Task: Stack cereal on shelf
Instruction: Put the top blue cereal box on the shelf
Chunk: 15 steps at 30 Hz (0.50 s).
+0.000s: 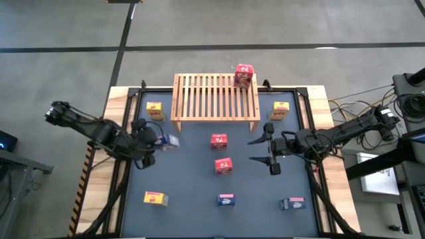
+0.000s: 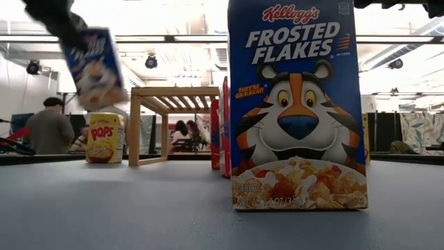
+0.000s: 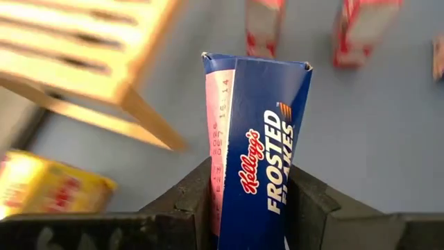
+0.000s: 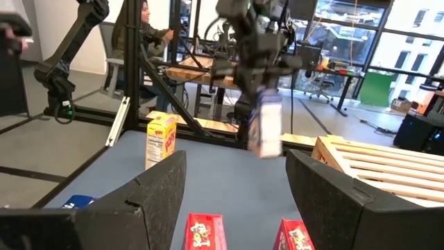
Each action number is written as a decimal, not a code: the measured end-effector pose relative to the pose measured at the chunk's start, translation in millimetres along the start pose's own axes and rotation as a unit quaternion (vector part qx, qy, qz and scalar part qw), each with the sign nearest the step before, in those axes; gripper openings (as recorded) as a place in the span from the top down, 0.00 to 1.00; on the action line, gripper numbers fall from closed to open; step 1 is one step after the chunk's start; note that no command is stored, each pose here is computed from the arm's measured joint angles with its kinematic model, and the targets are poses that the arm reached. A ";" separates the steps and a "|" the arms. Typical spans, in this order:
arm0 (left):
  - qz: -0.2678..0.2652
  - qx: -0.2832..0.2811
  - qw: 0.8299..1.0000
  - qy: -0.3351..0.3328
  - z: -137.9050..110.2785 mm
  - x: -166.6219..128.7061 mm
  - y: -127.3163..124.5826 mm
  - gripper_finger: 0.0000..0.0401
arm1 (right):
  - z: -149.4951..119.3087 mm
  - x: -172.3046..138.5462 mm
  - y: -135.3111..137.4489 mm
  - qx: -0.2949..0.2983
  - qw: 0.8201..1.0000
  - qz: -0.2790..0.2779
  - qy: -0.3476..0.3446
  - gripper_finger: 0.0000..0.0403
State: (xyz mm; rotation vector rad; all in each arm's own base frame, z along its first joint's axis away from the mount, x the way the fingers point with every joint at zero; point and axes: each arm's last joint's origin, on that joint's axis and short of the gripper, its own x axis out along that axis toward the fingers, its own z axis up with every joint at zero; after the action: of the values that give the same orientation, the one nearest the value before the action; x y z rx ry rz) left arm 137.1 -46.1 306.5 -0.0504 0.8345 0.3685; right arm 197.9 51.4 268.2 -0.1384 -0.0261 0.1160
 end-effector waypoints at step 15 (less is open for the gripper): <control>0.176 0.060 0.975 -0.123 44.0 -42.6 32.0 0.72 | 5.0 0.1 -0.8 -0.050 0.999 -0.005 -0.021 0.41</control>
State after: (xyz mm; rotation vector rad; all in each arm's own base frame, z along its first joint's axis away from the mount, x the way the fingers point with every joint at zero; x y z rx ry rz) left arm 131.6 -20.7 370.6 0.2546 0.6154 0.6442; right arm 197.9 51.4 273.3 -0.2357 -0.0746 0.1086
